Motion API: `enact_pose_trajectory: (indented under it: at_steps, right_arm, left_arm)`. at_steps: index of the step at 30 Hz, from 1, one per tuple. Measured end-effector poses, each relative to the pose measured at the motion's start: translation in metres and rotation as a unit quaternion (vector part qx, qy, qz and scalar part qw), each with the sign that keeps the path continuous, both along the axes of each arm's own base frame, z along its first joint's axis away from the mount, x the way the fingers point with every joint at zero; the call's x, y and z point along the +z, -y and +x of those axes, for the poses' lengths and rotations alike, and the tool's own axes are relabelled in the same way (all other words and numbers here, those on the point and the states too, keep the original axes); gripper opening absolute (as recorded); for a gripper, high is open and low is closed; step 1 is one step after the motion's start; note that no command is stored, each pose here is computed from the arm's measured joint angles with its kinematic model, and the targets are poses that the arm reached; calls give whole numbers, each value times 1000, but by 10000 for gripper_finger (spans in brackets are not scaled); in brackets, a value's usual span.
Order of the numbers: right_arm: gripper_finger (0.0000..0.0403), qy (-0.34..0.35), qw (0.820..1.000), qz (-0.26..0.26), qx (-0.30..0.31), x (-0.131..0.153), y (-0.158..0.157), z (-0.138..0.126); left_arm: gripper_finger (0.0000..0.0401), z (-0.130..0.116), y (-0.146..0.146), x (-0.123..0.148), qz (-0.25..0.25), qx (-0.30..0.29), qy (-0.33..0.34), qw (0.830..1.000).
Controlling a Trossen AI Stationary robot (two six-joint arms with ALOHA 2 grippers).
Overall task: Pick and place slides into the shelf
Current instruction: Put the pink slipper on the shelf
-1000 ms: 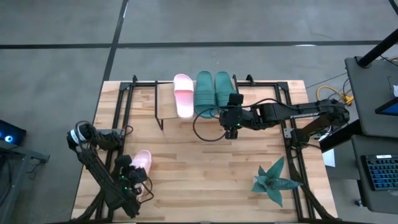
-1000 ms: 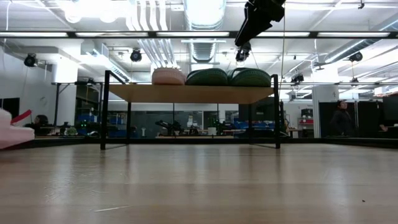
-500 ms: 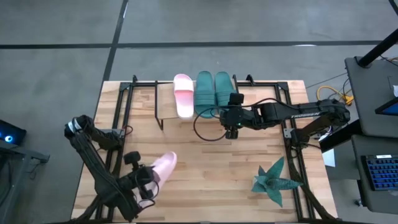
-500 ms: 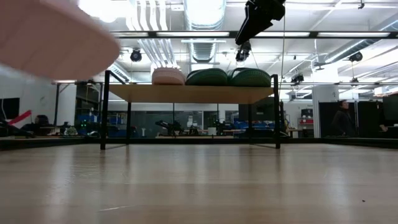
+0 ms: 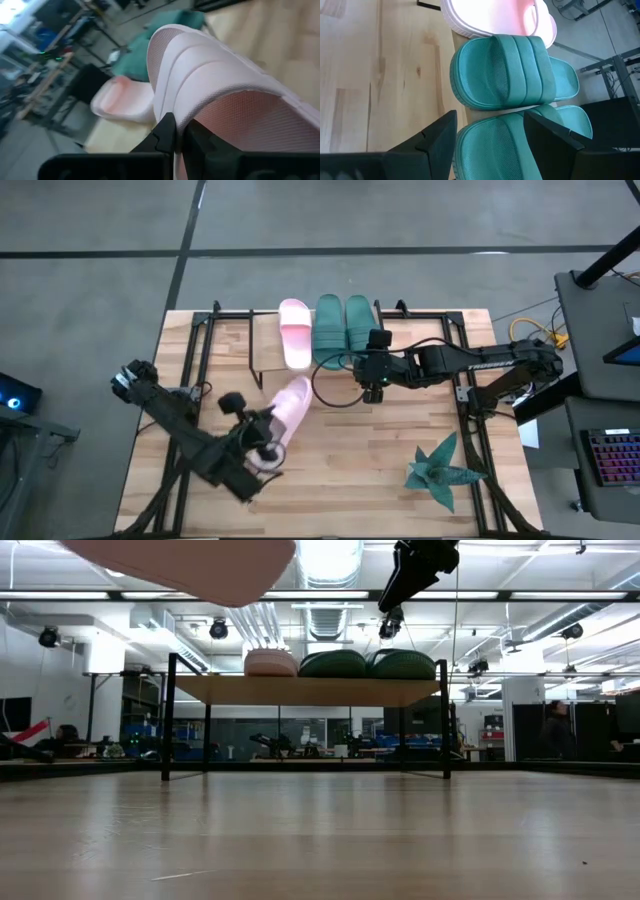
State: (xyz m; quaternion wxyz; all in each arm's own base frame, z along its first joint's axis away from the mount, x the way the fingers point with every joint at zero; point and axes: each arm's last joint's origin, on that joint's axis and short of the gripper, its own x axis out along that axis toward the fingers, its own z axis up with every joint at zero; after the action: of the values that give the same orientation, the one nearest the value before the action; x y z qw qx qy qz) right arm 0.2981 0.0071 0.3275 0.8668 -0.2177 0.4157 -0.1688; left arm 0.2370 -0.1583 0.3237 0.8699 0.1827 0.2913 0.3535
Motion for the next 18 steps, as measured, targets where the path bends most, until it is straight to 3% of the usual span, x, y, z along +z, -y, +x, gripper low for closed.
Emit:
enact_pose_trajectory:
  at_steps: [6, 18]
  right_arm:
    - [219, 0, 1000, 0, 0, 0, 0, 0]
    - [219, -2, 1000, -1, 1, 0, 0, 0]
  left_arm:
    - [0, 18, -37, 20, 29, 66, 45, 996]
    - [0, 18, -133, 46, 23, 225, 67, 972]
